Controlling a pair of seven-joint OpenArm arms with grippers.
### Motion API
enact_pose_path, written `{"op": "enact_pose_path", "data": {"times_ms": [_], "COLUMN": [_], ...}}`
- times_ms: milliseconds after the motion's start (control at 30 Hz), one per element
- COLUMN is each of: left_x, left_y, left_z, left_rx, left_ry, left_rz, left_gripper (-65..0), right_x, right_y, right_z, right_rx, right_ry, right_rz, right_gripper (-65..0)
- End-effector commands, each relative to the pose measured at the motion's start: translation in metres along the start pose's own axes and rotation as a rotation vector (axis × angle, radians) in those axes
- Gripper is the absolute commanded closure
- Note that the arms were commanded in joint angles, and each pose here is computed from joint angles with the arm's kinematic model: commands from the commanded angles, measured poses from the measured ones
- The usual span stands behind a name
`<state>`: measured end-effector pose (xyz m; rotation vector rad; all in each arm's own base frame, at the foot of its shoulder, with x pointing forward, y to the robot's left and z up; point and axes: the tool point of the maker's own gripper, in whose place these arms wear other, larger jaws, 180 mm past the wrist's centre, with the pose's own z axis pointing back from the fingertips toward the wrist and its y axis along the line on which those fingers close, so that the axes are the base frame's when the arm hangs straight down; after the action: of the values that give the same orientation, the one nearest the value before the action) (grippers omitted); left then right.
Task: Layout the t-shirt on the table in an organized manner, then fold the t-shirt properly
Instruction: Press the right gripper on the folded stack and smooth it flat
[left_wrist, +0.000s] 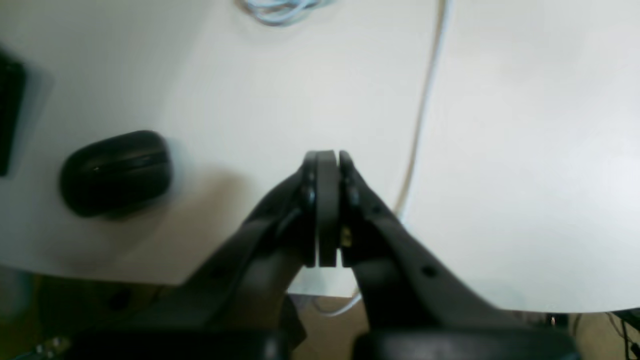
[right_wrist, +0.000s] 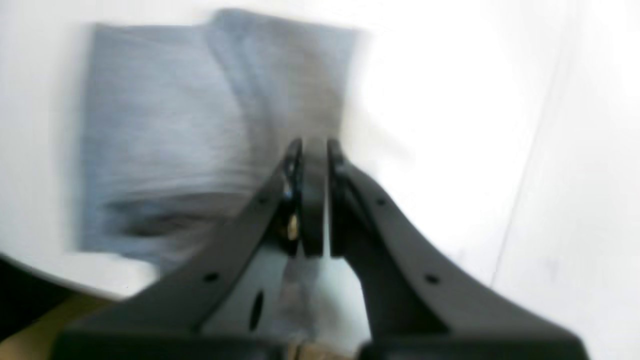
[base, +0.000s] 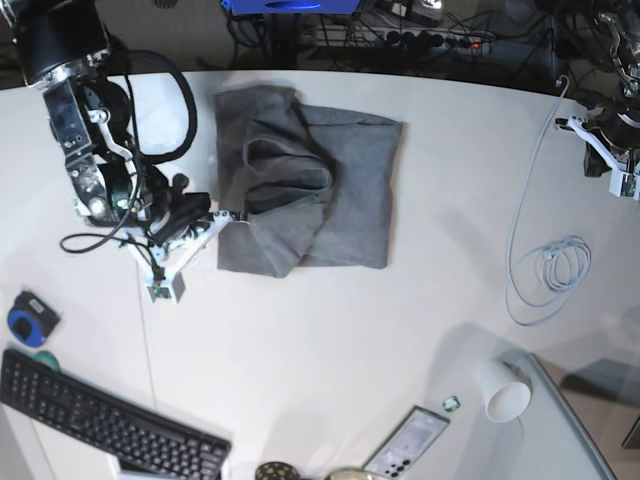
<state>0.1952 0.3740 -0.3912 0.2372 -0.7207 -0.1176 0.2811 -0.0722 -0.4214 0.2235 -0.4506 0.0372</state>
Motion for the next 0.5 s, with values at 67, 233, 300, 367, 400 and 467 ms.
{"op": "enact_pose_path", "data": {"times_ms": [67,233,300,367,400,467], "left_x": [0.012,0.012,0.012,0.012,0.012,0.012], "left_y": [0.005,0.004,0.003,0.003,0.003,0.003], "left_z": [0.002,0.002,0.002,0.002,0.002,0.002], "left_rx": [0.014,0.012,0.01,0.01,0.01,0.01], "left_ry": [-0.043,-0.042,-0.042,-0.042,-0.042,-0.042], "left_rz": [-0.001,0.004,0.003,0.003,0.003,0.003], "left_gripper": [0.0,0.0,0.0,0.0,0.0,0.0], "right_x": [-0.001,-0.009,-0.008,-0.006,-0.005,0.003], "right_y": [0.004,0.032,0.05,0.07,0.077,0.09], "right_z": [-0.012,-0.017,-0.018,-0.02,-0.022,-0.024], "right_rx": [0.033,0.092,0.122,0.155,0.166,0.185], "right_ry": [-0.001,0.016,0.019,0.02,0.022,0.017], "right_rz": [0.028,0.047,0.095,0.119,0.12,0.119], "right_gripper": [-0.8,-0.8,-0.8,-0.8,-0.8,-0.8]}}
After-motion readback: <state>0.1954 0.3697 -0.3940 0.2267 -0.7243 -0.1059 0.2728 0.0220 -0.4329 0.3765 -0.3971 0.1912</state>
